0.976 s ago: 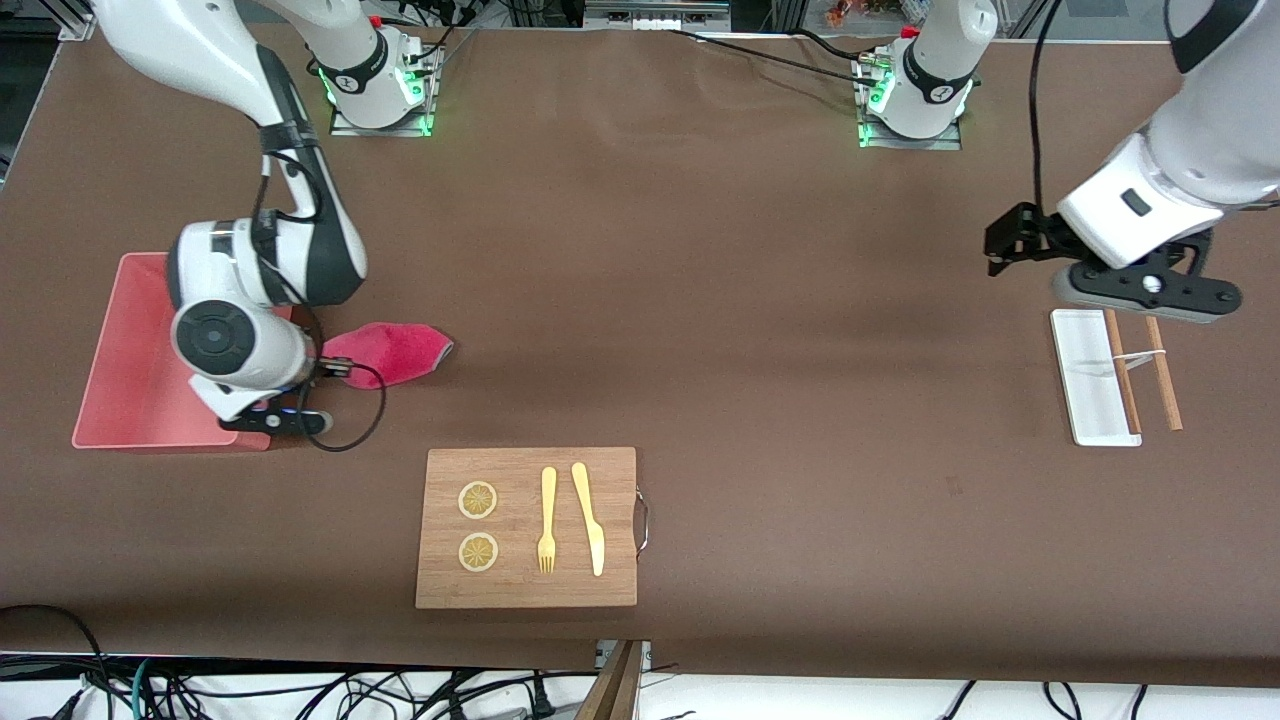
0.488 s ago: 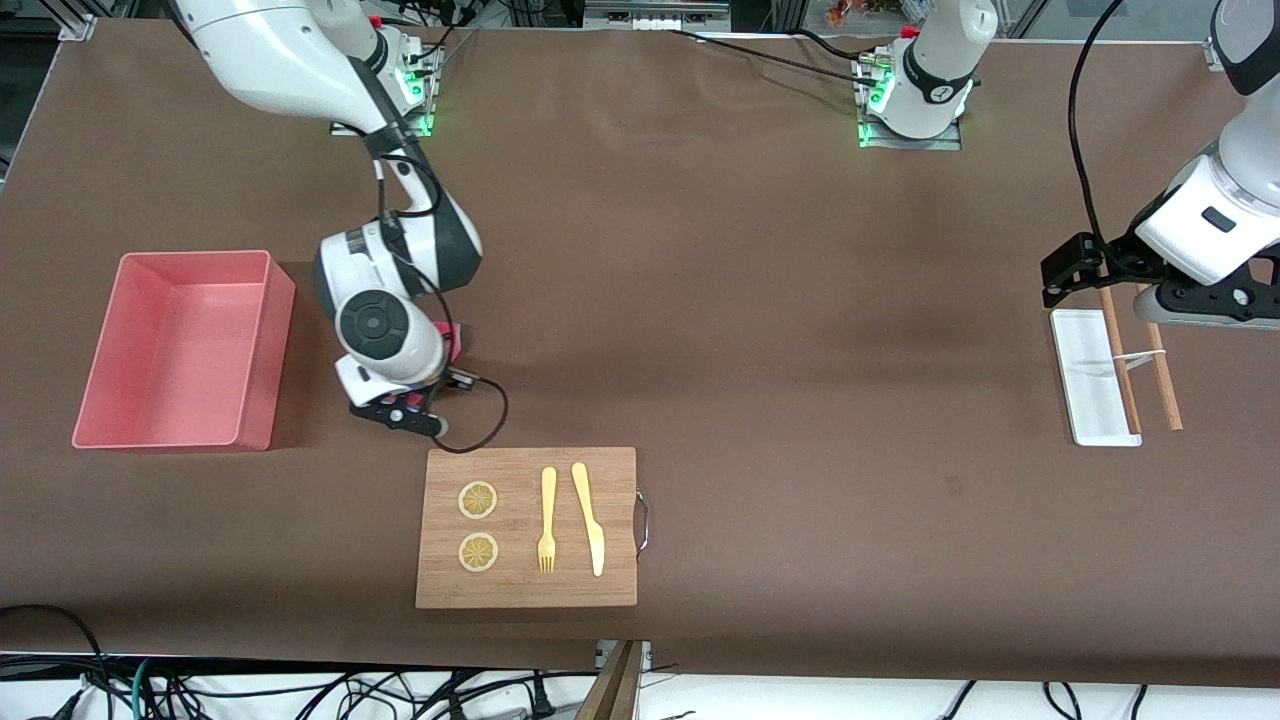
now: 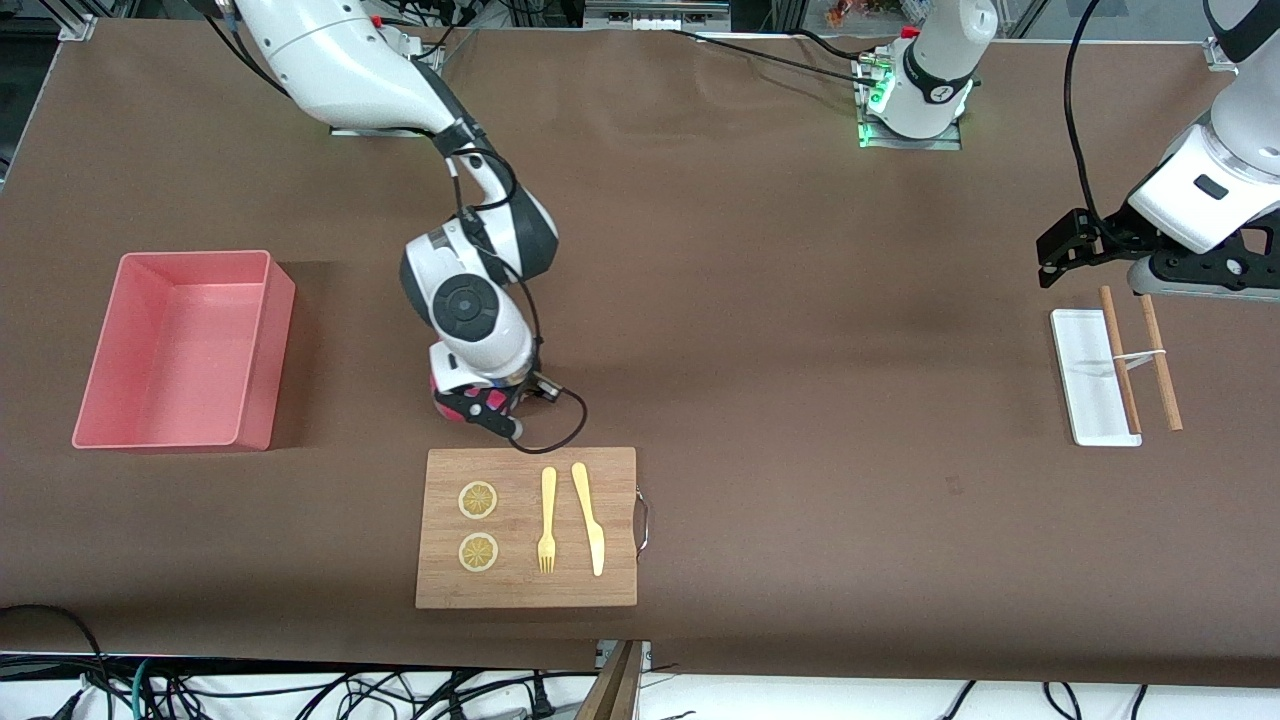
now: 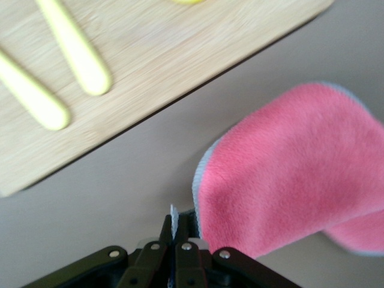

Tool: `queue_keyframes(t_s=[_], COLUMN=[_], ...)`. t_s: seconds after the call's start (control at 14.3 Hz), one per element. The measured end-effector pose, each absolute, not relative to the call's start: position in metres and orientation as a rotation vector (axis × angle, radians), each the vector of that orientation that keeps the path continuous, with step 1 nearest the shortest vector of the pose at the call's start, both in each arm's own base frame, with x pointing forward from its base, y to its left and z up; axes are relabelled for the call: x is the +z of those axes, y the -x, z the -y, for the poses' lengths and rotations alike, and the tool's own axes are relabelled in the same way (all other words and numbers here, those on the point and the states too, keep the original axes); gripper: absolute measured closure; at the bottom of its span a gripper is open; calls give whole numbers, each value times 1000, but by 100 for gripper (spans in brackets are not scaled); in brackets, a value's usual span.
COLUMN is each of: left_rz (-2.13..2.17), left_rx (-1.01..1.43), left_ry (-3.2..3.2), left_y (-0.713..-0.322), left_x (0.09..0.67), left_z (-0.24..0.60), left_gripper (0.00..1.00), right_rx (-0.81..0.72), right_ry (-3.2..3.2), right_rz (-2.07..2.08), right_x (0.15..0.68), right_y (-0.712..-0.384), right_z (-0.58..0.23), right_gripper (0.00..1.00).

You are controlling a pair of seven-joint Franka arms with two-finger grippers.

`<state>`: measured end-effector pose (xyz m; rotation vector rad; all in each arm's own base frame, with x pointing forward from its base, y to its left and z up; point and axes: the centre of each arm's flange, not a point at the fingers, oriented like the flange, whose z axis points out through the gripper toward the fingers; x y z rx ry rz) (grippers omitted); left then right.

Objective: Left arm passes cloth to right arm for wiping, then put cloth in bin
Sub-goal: 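Wipe the cloth across the table toward the wooden board, right gripper, then wipe the cloth back across the table toward the pink bin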

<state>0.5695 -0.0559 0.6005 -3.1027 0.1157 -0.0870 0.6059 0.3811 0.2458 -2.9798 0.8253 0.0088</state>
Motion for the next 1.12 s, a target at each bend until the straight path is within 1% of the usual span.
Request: queue_keyframes(t_s=[0.14,0.28,0.56,0.84,0.98,1.12], left_rz=[-115,-111,-109,-90,-93,-96], left_rx=[-87,-90,-88,-80,-81,-81], left_ry=[3103,3103,3103,3105,3106,3106], left_y=[-570,-570,-571,-572,-572,-572], left_x=[599,598,597,593,593,593], left_z=[56,54,53,47,48,49], left_gripper=[0,0,0,0,0,0], right_rx=[21,63,160,300,371,450], right_ry=[2865,2755,2578,2655,2745,2842], right_rz=[-947,-1040,-1120,-1111,-1033,-965], right_x=[247,259,306,342,342,327], right_y=[-599,-597,-610,-615,-610,-608], right_z=[-406,-424,-440,-432,-423,-405], right_gripper=[98,98,98,98,98,98])
